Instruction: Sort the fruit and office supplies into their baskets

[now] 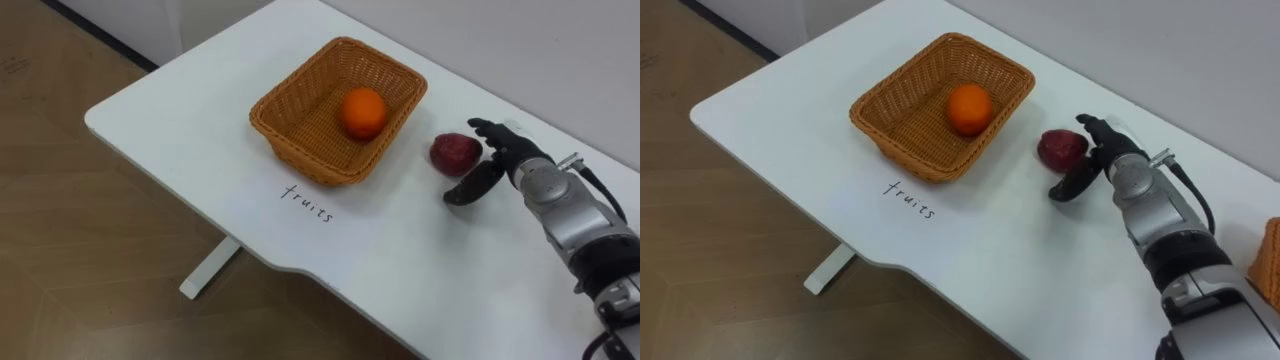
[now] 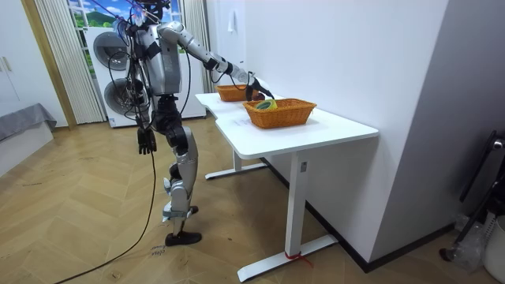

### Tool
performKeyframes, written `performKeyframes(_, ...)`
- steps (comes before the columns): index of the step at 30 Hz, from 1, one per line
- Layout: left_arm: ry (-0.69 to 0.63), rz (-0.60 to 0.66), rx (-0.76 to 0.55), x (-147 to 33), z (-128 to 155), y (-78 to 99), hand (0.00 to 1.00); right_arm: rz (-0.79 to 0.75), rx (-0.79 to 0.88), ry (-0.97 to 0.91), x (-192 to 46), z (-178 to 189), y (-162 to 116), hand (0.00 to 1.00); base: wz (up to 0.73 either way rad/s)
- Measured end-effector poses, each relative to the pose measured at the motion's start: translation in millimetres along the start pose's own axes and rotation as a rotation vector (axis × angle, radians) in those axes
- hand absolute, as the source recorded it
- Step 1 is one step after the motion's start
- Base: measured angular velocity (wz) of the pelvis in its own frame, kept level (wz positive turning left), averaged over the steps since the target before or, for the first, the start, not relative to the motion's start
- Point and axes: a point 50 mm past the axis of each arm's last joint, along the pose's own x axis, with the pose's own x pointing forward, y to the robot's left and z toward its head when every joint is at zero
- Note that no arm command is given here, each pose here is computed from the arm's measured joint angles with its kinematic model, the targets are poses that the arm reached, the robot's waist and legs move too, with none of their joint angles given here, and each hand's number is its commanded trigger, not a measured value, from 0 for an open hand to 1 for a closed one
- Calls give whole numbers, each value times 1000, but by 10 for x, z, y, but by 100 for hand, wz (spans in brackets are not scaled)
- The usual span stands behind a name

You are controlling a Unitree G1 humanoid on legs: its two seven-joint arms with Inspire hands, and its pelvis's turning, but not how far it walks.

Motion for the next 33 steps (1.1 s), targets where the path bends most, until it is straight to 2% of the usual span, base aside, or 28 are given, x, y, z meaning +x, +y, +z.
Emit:
performKeyframes(8, -58, 2, -2, 2, 121, 10, 0, -80, -7, -24, 14, 71, -87, 0, 2)
performKeyframes(28, -104, 3, 1, -1, 210, 18, 0, -113, -11, -56, 26, 207, -179, 0, 0)
performKeyframes(33, -100, -2, -15, -1, 205, 14, 0, -104, -69, -63, 27, 229, -150, 0, 0)
